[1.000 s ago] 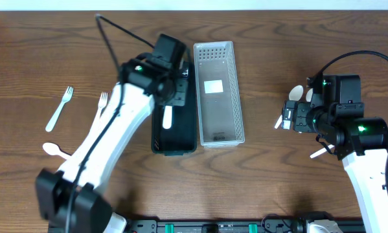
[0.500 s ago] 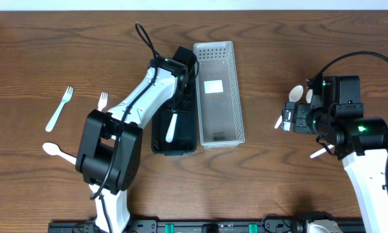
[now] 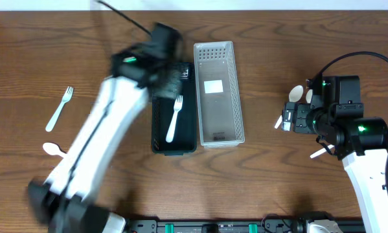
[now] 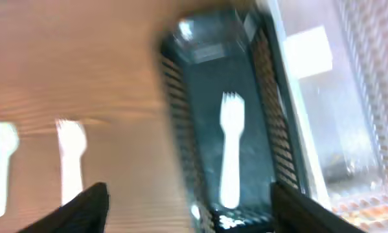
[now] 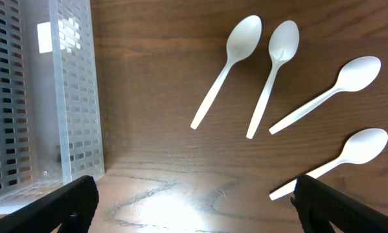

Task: Pack container
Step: 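Carry the fork with left gripper and drop it into black basket, then move left gripper back to the second white fork and grasp it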

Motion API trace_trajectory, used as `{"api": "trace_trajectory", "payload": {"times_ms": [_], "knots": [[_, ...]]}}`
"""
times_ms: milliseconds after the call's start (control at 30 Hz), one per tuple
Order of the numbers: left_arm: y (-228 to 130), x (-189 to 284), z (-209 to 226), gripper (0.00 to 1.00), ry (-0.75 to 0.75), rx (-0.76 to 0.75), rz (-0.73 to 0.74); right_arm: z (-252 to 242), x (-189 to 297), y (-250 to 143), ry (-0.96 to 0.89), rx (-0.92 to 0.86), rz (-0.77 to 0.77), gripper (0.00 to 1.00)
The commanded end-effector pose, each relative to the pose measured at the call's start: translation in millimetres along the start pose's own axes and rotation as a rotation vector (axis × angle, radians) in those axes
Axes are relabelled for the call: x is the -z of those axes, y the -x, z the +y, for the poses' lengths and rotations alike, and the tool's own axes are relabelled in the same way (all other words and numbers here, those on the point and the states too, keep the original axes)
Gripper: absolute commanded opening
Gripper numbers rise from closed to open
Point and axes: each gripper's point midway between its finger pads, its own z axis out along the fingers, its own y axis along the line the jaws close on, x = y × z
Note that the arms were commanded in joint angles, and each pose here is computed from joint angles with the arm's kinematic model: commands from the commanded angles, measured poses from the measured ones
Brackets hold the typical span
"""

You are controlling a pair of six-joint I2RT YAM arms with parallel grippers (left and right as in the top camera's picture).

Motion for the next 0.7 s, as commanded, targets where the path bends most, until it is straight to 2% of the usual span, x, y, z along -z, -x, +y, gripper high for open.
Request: {"api": "trace_trajectory", "payload": {"times_ms": [0,100,300,533,667], "knots": [[-1,20,66,0.78,0.134,0.065,-0.027,-2,5,6,-0.007,0.024,-0.020,0.99],[-13,8,105,0.80,0.121,0.092,0.033,-2,5,7,-0.006,0.025,-0.021,0.99],[-41,-55,167,0.82,0.122,0.155,0.204,-2,5,7,-0.007,0.025,-0.021,0.99],[-81,-128,180,0.80,0.061,0.070,0.422,-2,5,8,-0.006,0.024,-0.025,0.99],[-107,-154,182,0.80,0.028,0.087,0.524,-1,5,10,-0.006,0.025,-0.033,0.99]]}}
